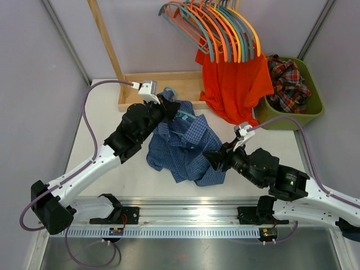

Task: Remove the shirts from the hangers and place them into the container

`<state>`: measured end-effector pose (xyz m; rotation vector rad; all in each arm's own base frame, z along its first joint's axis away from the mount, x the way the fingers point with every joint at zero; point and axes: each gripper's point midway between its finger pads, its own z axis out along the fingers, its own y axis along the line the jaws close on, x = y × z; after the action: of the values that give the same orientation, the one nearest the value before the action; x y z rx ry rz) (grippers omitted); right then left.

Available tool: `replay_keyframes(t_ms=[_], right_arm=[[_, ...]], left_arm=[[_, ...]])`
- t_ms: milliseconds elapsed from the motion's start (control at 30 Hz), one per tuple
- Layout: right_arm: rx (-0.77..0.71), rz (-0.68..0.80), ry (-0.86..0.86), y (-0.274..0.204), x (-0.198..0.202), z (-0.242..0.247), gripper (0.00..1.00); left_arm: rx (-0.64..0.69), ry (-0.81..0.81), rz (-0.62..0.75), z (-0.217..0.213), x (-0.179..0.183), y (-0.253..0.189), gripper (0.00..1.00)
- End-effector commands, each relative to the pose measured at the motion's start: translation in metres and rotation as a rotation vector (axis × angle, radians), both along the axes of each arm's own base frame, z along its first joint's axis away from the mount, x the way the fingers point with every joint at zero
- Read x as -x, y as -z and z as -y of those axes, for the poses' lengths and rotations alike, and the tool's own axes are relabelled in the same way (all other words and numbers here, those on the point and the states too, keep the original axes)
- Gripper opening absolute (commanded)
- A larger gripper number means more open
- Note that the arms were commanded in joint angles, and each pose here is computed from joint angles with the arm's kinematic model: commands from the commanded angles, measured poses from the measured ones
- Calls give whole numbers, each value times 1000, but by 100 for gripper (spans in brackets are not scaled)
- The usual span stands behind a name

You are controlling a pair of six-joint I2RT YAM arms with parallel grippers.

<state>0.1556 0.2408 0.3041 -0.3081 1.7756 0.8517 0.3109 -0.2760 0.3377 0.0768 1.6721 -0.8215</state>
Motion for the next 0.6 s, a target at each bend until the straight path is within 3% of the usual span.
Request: replay_keyframes(t_ms=[0, 133, 200, 233, 267, 567], right_arm=[[-24, -7, 11, -2, 3, 6, 51], [-10, -11, 14, 5, 3, 6, 46], [-5, -12, 9, 5, 3, 6, 23], [2, -14, 6, 7, 4, 5, 17], [0, -20, 7, 8, 4, 6, 2], [-1, -25, 70, 8, 3, 29, 0]], left_arm=[[12, -80, 65, -19, -15, -33, 0], [13, -104, 71, -30, -17, -35, 0], [8, -124, 72, -37, -19, -34, 0], [9, -143, 74, -42, -21, -35, 0], [1, -159, 75, -48, -23, -35, 0], [21, -420, 124, -132, -27, -59, 0]])
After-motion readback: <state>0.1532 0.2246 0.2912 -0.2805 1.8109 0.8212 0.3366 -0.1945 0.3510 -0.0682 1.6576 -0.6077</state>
